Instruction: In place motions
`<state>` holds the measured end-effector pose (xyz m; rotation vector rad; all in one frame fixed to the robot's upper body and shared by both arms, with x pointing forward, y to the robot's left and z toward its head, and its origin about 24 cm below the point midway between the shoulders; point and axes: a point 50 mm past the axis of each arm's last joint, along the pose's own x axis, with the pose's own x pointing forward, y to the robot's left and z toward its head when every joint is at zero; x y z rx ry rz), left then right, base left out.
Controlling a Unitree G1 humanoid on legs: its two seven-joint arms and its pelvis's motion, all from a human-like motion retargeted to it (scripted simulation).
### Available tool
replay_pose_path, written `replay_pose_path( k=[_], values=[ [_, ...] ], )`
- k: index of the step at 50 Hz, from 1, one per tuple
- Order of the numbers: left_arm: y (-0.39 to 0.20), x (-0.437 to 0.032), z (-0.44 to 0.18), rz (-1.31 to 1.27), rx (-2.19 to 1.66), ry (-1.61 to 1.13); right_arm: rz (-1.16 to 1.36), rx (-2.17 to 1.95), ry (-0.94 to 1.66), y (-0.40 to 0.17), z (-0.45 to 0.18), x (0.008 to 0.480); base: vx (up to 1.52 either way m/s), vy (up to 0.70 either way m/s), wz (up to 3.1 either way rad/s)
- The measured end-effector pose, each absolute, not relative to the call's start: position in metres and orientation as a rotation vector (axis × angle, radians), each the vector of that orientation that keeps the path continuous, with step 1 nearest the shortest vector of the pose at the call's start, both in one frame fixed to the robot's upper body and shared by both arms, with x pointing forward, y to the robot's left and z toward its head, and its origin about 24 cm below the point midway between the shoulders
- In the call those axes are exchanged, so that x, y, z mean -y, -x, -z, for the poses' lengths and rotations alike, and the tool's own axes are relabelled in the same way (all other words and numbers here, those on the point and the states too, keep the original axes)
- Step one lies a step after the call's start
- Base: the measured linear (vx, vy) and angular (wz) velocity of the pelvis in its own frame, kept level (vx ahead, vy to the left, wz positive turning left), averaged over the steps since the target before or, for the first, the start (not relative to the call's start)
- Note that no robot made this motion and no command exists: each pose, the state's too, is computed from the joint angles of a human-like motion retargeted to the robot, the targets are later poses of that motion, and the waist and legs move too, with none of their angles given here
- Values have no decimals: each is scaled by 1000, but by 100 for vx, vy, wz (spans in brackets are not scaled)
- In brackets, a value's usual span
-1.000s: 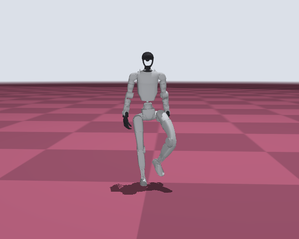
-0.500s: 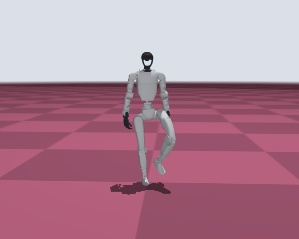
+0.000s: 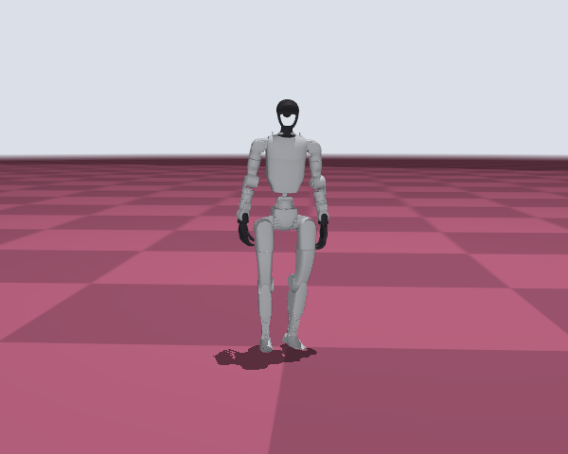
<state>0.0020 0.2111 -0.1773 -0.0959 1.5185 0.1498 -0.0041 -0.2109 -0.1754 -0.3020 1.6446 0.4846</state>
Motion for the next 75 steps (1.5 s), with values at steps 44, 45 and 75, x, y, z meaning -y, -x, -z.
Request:
replay_pose_path(
  k=[44,45,75],
  values=[
    [3,-207,178,-143,-1550,110,-477,-1627,311,1,175,213,0,-4,9],
    [3,-207,178,-142,-1550,109,-474,-1630,307,2,175,212,5,1,-25],
    [5,-203,178,-146,-1542,126,-476,-1615,321,-3,176,211,1,5,-24]
  ],
)
